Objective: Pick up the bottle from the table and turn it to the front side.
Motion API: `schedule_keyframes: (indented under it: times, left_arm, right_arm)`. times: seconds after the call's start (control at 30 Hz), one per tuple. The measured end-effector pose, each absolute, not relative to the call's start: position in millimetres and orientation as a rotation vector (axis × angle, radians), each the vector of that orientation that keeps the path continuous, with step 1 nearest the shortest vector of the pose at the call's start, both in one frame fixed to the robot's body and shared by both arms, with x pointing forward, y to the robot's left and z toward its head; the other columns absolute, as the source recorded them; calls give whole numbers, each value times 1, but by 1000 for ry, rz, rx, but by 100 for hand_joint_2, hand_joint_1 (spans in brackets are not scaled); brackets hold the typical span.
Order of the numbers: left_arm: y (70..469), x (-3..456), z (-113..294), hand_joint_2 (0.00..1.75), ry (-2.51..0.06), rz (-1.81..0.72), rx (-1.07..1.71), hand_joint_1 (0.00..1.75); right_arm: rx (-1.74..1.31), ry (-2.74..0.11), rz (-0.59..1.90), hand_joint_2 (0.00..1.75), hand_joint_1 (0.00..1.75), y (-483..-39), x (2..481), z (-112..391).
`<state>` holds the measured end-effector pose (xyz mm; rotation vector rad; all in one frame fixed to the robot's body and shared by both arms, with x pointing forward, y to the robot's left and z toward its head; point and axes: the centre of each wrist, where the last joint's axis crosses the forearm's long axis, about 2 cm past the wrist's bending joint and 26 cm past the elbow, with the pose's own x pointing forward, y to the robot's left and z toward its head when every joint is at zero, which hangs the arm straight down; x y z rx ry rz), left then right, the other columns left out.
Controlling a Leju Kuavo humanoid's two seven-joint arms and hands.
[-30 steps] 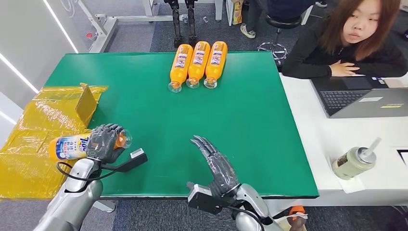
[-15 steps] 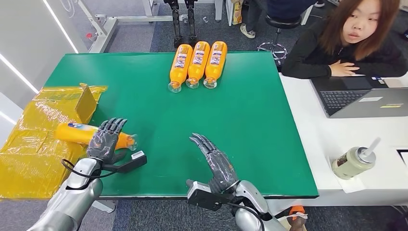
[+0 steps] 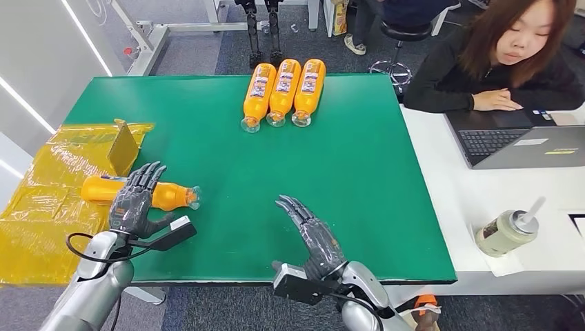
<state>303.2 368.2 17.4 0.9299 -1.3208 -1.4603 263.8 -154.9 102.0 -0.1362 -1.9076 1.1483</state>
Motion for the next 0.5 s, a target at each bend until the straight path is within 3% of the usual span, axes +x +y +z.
schedule_keyframes:
  times: [0.5]
  left_arm:
    - [369,303,22,175,-1345,-1446,945,0]
  right_arm:
    - [-139,-1904,1152,175,0,-157,264,101]
